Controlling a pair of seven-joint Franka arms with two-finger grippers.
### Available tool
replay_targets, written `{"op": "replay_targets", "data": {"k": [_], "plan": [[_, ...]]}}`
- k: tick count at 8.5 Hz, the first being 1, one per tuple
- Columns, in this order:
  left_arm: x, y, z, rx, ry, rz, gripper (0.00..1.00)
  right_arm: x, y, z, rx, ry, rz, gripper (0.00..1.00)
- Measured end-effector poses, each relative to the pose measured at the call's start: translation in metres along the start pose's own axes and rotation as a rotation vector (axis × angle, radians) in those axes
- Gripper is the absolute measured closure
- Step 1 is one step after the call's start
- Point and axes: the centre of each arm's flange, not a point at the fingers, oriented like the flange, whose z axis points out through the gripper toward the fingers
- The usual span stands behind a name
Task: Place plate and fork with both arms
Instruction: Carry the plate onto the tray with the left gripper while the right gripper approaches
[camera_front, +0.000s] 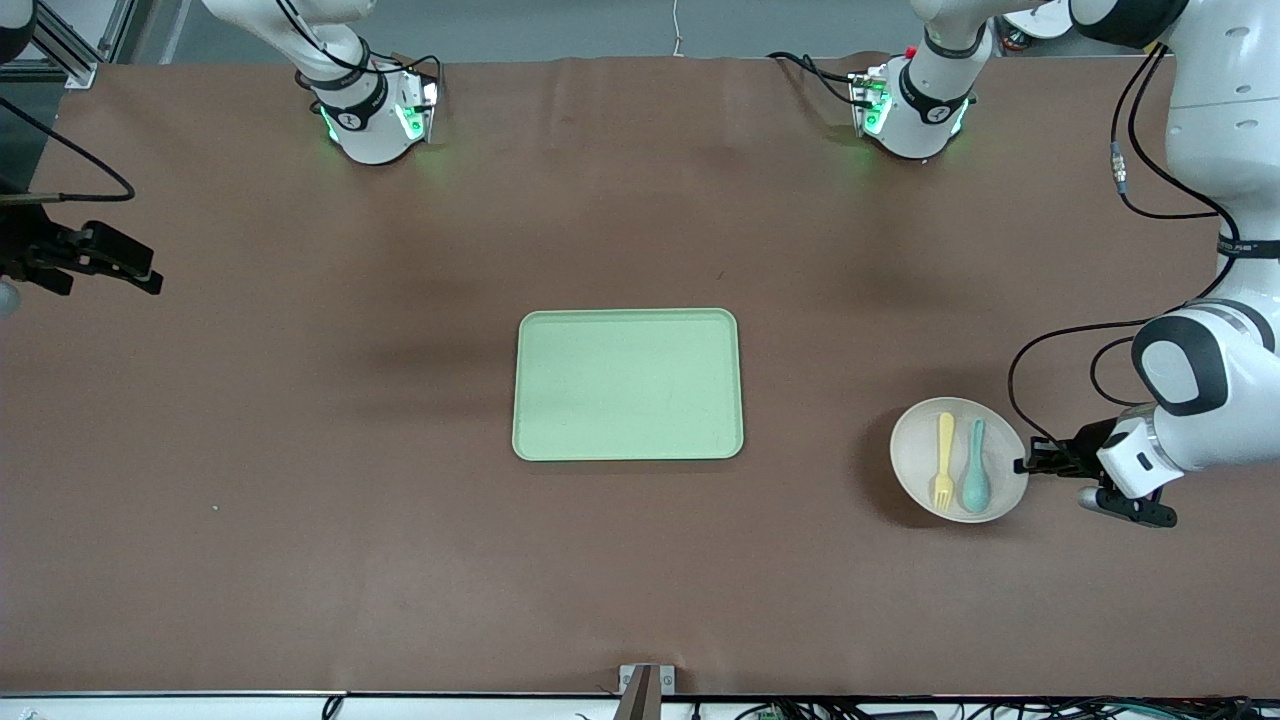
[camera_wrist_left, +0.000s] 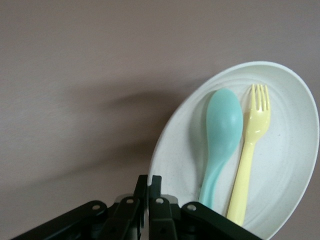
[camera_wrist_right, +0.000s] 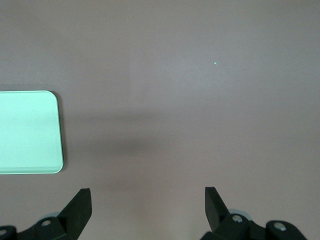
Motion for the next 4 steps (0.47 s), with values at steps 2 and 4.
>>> {"op": "replay_targets", "data": {"k": [2,4], "plan": [[0.017,0.079,0.013,-0.041,-0.027,-0.078,0.96,0.011,-0.028,0.014,-0.001,0.006,-0.013,0.0],[0.025,0.181,0.046,-0.053,-0.083,-0.159,0.96,0.023,-0.082,0.036,-0.002,0.01,0.007,0.0]]}}
